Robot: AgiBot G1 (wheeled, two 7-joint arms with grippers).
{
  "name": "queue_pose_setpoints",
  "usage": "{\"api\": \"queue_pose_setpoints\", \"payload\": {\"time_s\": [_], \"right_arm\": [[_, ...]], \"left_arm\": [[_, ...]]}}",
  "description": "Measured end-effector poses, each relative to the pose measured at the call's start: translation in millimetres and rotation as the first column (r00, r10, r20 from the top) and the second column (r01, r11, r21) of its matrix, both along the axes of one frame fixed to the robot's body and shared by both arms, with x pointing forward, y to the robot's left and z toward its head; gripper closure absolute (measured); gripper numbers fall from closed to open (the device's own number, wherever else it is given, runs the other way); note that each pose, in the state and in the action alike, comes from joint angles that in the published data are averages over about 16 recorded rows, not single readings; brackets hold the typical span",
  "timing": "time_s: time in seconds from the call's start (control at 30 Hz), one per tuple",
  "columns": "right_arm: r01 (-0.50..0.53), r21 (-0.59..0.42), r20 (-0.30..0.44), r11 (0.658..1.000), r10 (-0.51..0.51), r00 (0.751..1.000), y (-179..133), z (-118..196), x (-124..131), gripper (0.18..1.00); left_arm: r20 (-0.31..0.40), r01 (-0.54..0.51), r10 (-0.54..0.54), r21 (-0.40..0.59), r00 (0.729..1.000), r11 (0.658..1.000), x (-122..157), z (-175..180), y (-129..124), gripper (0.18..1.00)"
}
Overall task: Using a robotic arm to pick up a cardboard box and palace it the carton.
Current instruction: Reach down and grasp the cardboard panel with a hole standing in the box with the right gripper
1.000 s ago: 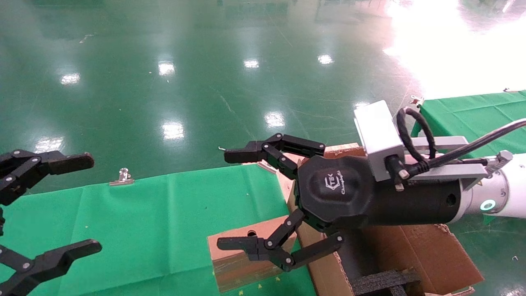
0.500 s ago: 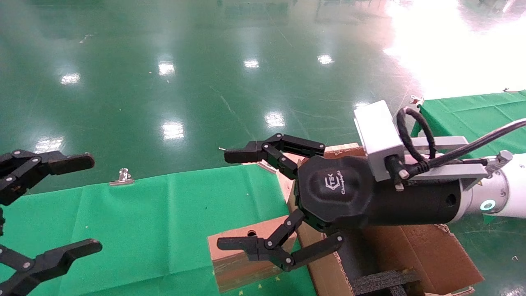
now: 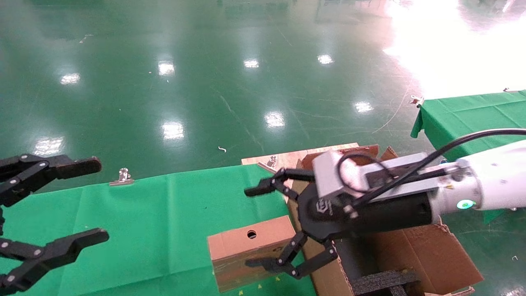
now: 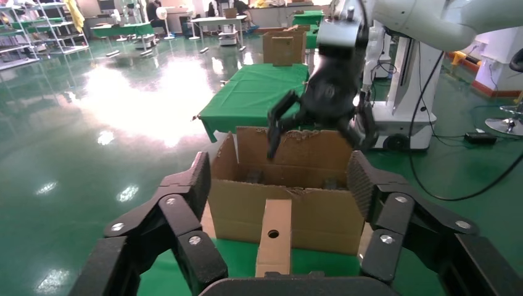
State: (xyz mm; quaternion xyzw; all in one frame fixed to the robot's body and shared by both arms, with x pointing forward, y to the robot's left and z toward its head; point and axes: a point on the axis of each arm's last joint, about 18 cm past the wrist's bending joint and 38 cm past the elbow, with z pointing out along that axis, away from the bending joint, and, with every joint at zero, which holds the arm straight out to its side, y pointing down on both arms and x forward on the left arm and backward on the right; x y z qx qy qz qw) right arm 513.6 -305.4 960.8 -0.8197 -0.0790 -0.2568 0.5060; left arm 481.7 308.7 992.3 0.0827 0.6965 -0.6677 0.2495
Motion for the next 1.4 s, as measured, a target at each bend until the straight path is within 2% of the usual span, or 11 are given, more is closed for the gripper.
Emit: {"api": "queue_pose_setpoints", "payload": {"time_s": [0.17,0.4,0.73,0.93,1.17,1.4], "right_arm": [[0.037,-0.128,-0.014,0.991,-0.039,0.999,4.9,-9.7,19.5,0.178],[0.058,-0.275,-0.010,0.960,-0.063,0.998,17.6,-17.3,43.9,0.178],[0.055,-0.445,0.019,0.894,-0.052,0.998,41.6,-21.7,73.1,0.178],[0.049,-0.533,0.039,0.845,-0.033,0.999,53.7,-24.0,87.1,0.178],[0.040,-0.606,0.058,0.794,-0.006,0.998,62.2,-27.3,97.6,0.178],[0.035,-0.639,0.068,0.768,0.011,0.998,65.2,-29.8,102.1,0.181]], "left_arm": [[0.000,0.000,0.000,0.000,1.000,1.000,0.0,0.0,0.0,0.408],[0.000,0.000,0.000,0.000,1.000,1.000,0.0,0.0,0.0,0.557],[0.000,0.000,0.000,0.000,1.000,1.000,0.0,0.0,0.0,0.796],[0.000,0.000,0.000,0.000,1.000,1.000,0.0,0.0,0.0,0.892],[0.000,0.000,0.000,0.000,1.000,1.000,0.0,0.0,0.0,0.954],[0.000,0.000,0.000,-0.001,1.000,1.000,0.0,0.1,0.1,0.961]]}}
